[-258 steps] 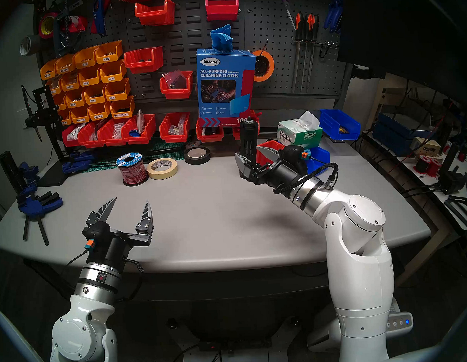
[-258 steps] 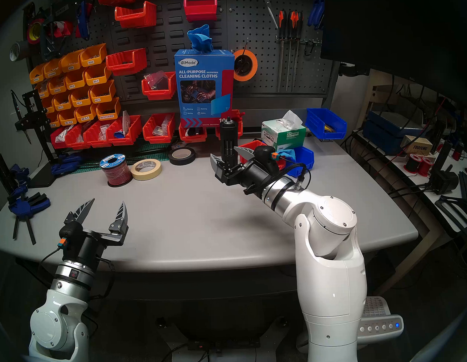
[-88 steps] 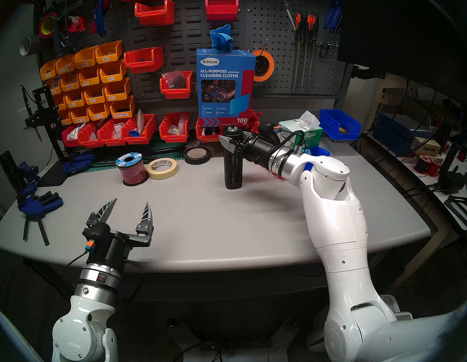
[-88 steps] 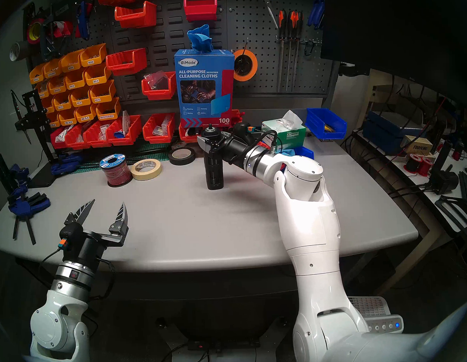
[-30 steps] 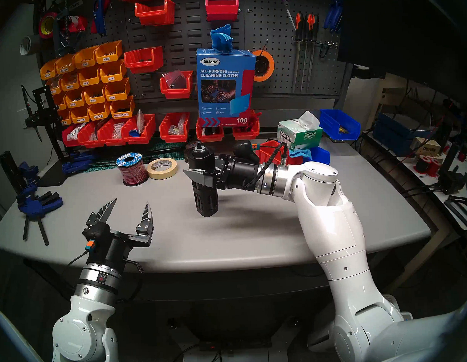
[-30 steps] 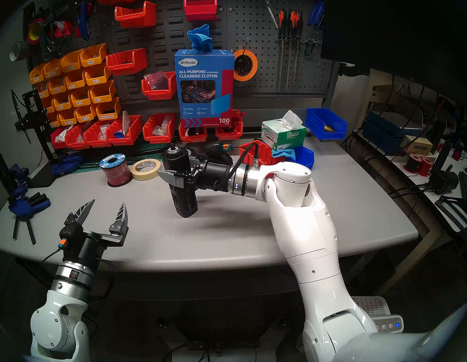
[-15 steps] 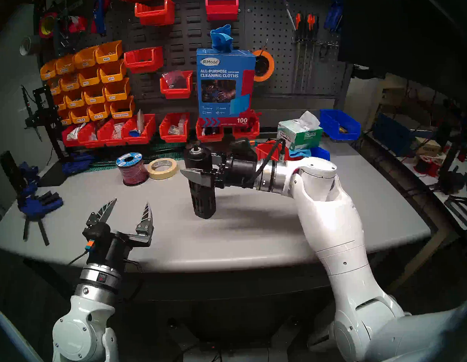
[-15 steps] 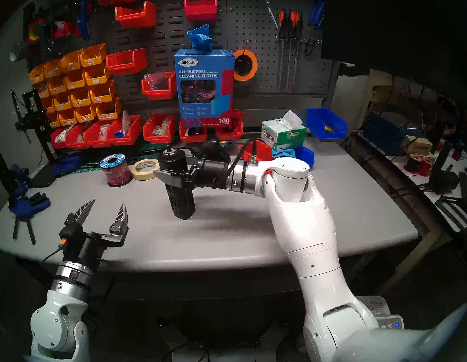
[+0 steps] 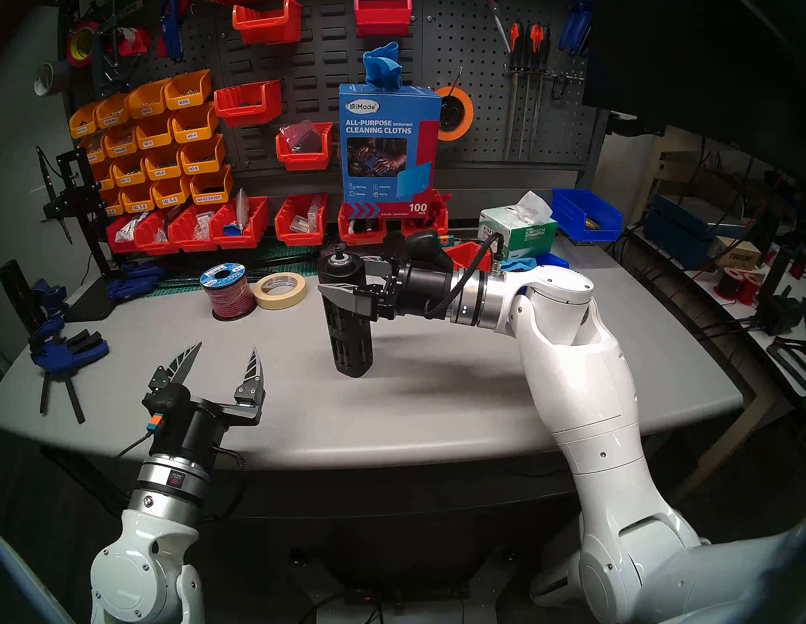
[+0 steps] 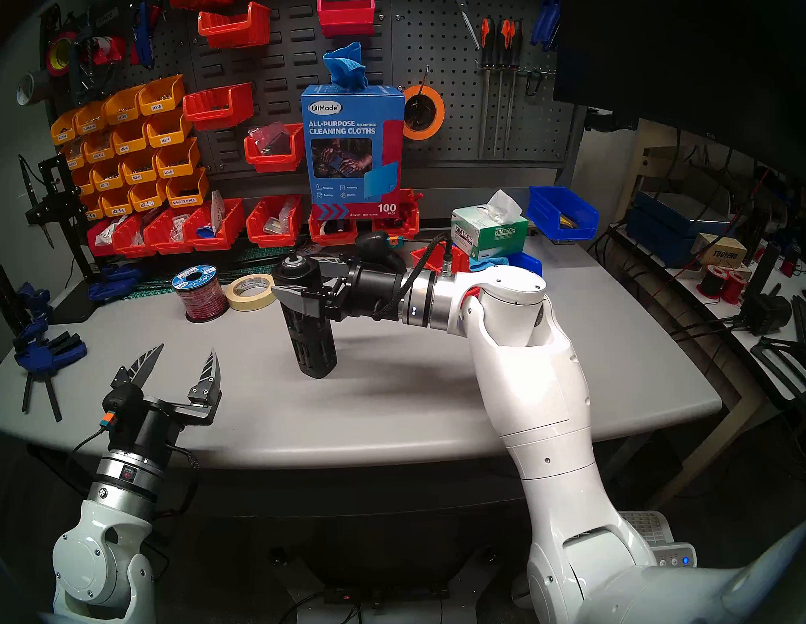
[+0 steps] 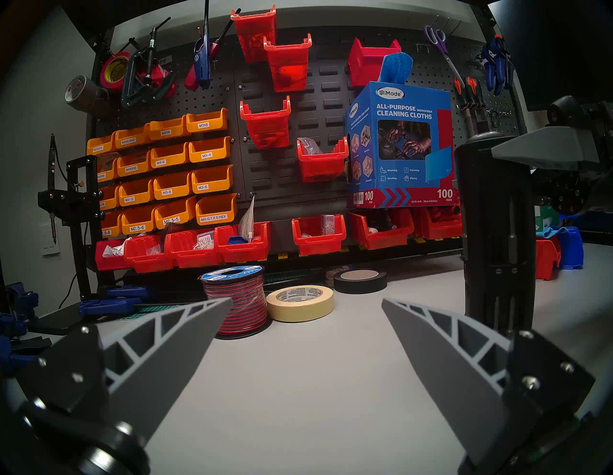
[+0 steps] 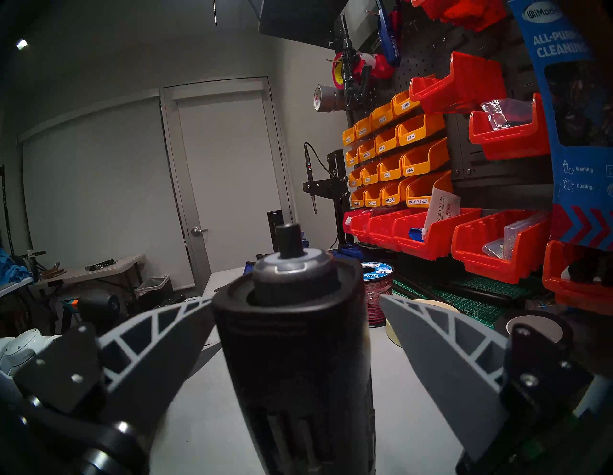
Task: Pick a screwdriver bit and insert it into the screwdriver
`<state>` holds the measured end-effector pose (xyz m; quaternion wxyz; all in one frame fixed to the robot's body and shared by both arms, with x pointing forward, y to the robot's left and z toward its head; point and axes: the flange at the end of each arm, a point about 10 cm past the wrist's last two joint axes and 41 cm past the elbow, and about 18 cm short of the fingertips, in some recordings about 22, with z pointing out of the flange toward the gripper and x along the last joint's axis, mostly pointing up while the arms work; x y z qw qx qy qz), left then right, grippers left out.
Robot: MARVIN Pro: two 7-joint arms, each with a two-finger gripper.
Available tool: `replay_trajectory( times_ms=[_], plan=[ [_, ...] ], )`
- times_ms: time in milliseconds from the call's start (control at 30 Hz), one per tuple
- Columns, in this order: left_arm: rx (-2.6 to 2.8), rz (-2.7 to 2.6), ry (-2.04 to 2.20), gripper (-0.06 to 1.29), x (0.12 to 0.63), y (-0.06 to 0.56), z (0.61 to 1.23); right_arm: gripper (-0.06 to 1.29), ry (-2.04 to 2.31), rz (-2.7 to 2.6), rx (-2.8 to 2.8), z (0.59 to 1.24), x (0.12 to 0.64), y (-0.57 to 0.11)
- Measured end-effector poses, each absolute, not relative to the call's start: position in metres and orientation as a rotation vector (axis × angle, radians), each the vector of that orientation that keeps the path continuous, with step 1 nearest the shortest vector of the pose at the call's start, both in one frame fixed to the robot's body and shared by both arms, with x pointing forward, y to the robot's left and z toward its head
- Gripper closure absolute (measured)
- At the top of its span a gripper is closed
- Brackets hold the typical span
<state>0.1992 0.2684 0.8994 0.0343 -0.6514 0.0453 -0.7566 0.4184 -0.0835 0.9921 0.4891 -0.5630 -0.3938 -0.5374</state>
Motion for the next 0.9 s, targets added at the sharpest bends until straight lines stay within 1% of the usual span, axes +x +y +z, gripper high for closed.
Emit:
replay_trajectory(
  times_ms=[333,900],
  plan=[
    [-2.003,-2.326,0.139,0.00,0.199,0.268,0.899,0.02,-0.956,-1.321,-1.392,0.993,0.407,-0.089],
    [-2.003,-2.327,0.139,0.00,0.199,0.268,0.899,0.02,-0.990,-1.373,-1.365,1.005,0.411,-0.082]
  ],
)
